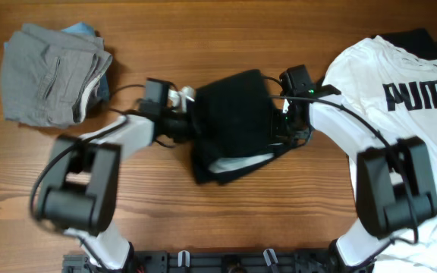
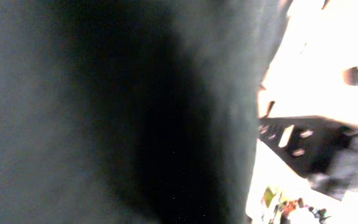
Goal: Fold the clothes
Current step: 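Carry the folded shorts with the left gripper onto the grey trousers stack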
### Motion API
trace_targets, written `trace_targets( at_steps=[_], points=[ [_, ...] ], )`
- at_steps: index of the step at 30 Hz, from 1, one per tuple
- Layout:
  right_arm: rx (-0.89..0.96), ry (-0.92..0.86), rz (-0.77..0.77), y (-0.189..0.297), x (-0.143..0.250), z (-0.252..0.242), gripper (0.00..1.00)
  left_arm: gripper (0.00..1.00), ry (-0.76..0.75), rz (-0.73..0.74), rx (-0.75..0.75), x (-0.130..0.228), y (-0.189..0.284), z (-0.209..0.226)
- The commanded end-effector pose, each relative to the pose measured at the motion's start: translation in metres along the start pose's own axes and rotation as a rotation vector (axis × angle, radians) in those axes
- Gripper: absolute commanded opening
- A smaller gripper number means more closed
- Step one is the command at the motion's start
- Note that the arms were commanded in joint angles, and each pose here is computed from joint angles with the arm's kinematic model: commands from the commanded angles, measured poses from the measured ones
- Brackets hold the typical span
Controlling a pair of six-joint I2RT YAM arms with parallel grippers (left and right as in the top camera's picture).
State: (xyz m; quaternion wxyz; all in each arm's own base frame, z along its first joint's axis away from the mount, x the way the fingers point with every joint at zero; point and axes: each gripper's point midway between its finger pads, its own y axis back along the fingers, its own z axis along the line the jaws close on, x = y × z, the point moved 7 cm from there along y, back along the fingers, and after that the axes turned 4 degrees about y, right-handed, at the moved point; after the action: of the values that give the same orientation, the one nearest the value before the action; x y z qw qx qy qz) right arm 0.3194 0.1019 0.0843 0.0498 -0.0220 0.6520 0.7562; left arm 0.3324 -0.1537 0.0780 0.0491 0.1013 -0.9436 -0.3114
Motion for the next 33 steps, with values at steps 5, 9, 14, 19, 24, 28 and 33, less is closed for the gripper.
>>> trace_targets(
  at_steps=[5,9,14,19,24,28,33],
  points=[
    [-0.076,0.039,-0.153,0.047,-0.007,0.011,0.06,0.04,-0.297,-0.597,0.189,-0.087,0.217,-0.086],
    [-0.107,0.014,-0.142,0.047,-0.005,0.014,0.05,0.04,-0.324,-0.89,0.119,-0.114,0.299,-0.064],
    [-0.15,-0.006,-0.124,0.047,-0.004,0.018,0.04,0.05,-0.158,-1.024,-0.004,-0.132,0.344,0.02],
    [-0.14,-0.009,-0.095,0.046,0.002,0.016,0.04,0.47,0.073,-1.032,-0.055,-0.145,0.348,0.13],
    [-0.136,-0.01,-0.083,0.046,0.004,0.016,0.04,0.89,0.184,-0.986,-0.108,-0.123,0.354,0.176],
    [-0.135,-0.006,-0.084,0.046,0.003,0.016,0.04,1.0,0.347,-0.881,-0.113,-0.094,0.346,0.194],
    [-0.139,-0.001,-0.097,0.046,0.001,0.016,0.04,1.0,0.432,-0.75,-0.108,-0.061,0.337,0.169]
  ],
)
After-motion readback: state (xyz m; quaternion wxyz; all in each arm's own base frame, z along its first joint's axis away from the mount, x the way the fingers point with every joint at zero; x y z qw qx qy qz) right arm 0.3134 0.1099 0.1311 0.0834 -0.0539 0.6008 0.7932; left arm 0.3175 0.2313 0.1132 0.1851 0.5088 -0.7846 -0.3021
